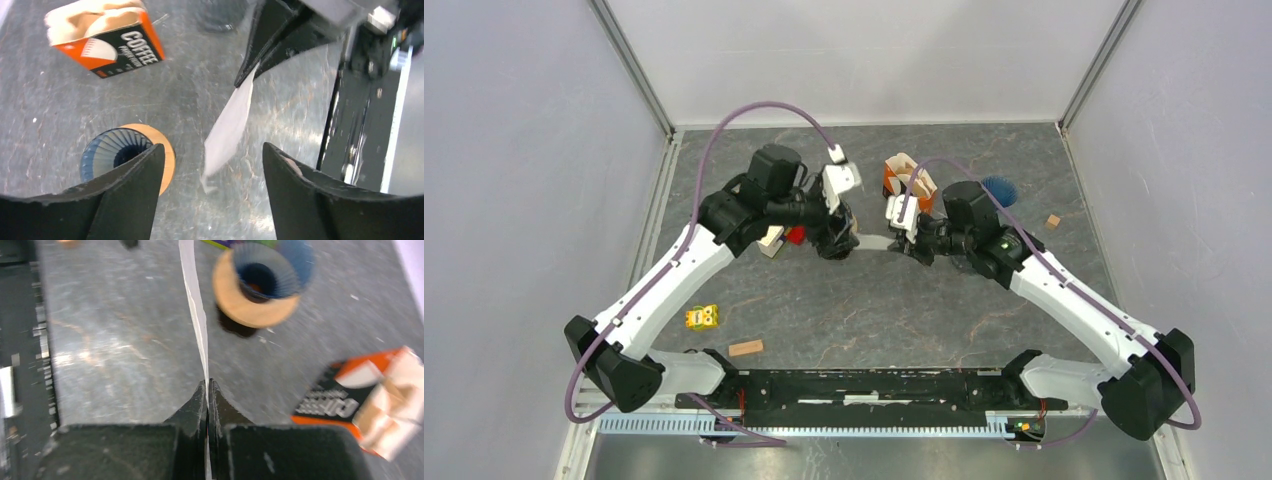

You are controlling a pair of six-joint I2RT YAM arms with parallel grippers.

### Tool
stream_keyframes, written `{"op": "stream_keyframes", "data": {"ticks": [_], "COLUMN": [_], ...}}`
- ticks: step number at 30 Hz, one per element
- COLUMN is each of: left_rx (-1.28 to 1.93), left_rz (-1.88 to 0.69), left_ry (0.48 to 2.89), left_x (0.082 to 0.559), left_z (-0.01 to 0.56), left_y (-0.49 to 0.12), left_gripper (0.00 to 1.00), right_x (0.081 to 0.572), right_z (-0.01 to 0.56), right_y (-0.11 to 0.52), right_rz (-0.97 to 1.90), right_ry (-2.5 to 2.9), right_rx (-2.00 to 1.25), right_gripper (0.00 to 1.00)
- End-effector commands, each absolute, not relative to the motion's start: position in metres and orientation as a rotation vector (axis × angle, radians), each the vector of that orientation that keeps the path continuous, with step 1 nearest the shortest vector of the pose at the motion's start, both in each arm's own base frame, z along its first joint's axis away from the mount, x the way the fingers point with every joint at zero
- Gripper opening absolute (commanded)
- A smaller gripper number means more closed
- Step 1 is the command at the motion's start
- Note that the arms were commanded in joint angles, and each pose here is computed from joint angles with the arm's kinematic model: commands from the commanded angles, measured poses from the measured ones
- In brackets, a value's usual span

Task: Place the coffee filter in the dripper
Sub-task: Place the coffee filter in the coffee dripper.

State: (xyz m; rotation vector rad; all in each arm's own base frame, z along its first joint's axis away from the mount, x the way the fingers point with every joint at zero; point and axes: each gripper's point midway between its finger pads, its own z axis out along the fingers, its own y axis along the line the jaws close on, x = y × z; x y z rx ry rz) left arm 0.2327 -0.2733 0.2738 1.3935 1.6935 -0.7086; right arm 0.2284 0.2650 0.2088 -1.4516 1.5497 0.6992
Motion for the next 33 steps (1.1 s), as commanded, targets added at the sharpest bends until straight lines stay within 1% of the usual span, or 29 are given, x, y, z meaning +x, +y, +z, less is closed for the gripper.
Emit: {"op": "stream_keyframes", "data": {"ticks": [1, 3, 4, 6, 7, 11, 14, 19, 23, 24, 27, 33], "left_rx": [0.943, 0.859, 0.900, 1.061, 1.143, 1.452, 1.602, 1.716, 1.779, 1.779, 1.763, 1.757], "left_rz": [-0.812, -0.921, -0.983, -1.023, -1.012, -0.833, -0.738, -0.705, -0.714, -0.703, -0.698, -0.694], "left_ry": [1.756, 1.784, 1.757, 1.657, 1.620, 1.440, 1.354, 1.280, 1.269, 1.273, 1.290, 1.319], "left_x": [0.264, 0.260, 0.251, 0.234, 0.227, 0.221, 0.218, 0.209, 0.201, 0.203, 0.207, 0.211], "left_z": [0.346, 0.360, 0.366, 0.373, 0.371, 0.351, 0.342, 0.334, 0.318, 0.315, 0.310, 0.295], "left_y": [-0.283, -0.289, -0.295, -0.302, -0.301, -0.291, -0.281, -0.282, -0.292, -0.294, -0.299, -0.302], "left_gripper": [0.83, 0.85, 0.87, 0.87, 0.87, 0.82, 0.81, 0.82, 0.77, 0.74, 0.60, 0.28], "right_x": [0.290, 0.292, 0.288, 0.280, 0.275, 0.249, 0.242, 0.233, 0.226, 0.225, 0.223, 0.222], "right_z": [0.260, 0.268, 0.271, 0.276, 0.280, 0.290, 0.287, 0.287, 0.287, 0.287, 0.285, 0.289], "right_y": [0.234, 0.235, 0.238, 0.243, 0.245, 0.253, 0.254, 0.257, 0.263, 0.264, 0.267, 0.269], "right_rz": [0.322, 0.298, 0.300, 0.301, 0.312, 0.399, 0.432, 0.492, 0.553, 0.567, 0.593, 0.615], "right_ry": [1.587, 1.555, 1.517, 1.446, 1.414, 1.285, 1.276, 1.266, 1.251, 1.249, 1.253, 1.252], "right_rx": [-1.173, -1.198, -1.259, -1.376, -1.421, -1.568, -1.622, -1.662, -1.661, -1.662, -1.661, -1.621], "right_gripper": [0.00, 0.00, 0.00, 0.00, 0.00, 0.00, 0.00, 0.00, 0.00, 0.00, 0.00, 0.00]}}
